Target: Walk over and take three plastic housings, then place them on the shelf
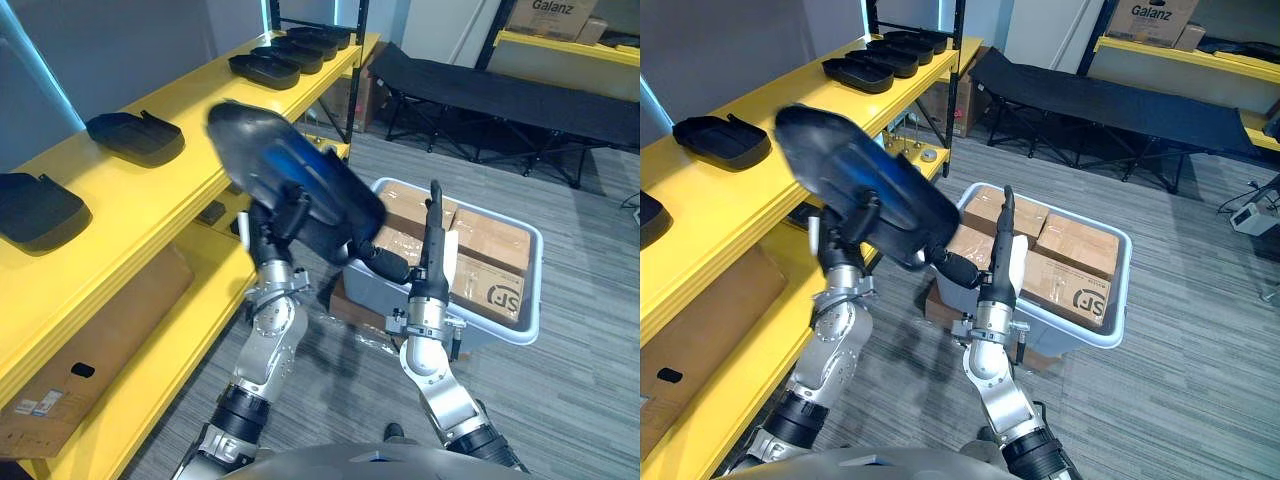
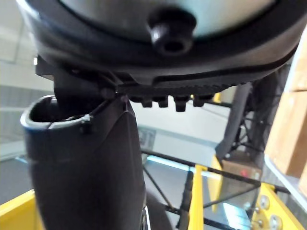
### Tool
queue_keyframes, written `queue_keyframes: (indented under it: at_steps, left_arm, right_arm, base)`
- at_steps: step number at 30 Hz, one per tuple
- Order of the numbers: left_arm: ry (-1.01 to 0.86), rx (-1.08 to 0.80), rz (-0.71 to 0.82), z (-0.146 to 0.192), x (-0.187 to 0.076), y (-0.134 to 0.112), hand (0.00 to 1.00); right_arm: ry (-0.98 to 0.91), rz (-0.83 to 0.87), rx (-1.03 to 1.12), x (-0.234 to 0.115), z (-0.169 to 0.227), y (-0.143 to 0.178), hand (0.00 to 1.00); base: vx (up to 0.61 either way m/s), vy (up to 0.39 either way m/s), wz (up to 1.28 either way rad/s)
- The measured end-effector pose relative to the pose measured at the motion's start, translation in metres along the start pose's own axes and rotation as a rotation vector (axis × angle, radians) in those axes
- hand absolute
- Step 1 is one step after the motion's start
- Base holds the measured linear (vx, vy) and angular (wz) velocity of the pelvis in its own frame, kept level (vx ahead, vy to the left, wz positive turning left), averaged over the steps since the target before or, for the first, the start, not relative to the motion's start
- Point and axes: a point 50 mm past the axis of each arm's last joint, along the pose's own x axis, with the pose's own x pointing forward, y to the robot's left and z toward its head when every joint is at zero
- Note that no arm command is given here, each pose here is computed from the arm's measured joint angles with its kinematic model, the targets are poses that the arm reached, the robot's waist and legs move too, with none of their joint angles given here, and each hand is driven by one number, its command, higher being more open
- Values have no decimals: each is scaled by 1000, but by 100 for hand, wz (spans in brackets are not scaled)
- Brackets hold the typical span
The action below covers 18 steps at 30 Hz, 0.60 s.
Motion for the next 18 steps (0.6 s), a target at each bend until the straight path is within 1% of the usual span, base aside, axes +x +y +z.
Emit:
queue_keyframes:
  at_steps: [2,4,6,9,13,15,18]
  left_arm:
    - [-90,84,96,7,4,11,0]
    - [-229,193,223,21,10,27,0]
    - [-313,272,276,29,11,32,0]
    - [-377,371,270,32,11,32,0]
    - [-372,400,202,27,10,31,0]
    - [-364,402,175,21,8,36,0]
    - [-320,367,110,13,-1,46,0]
  right_arm:
    - [58,0,22,-4,-8,-3,100]
    - [175,-14,99,-12,-21,-8,100]
    - [244,-5,154,-17,-30,-12,100]
    - [244,53,306,-18,-28,-11,100]
    - [158,150,493,-12,-11,-9,100]
    - [140,167,493,-9,-9,-11,100]
    - [194,126,451,-10,-21,-29,100]
  base:
    - [0,0,0]
    - [0,0,0]
    - [0,0,0]
    - [0,0,0]
    - [-3,4,-2]
    - [-8,6,-5]
    - [-4,6,-8]
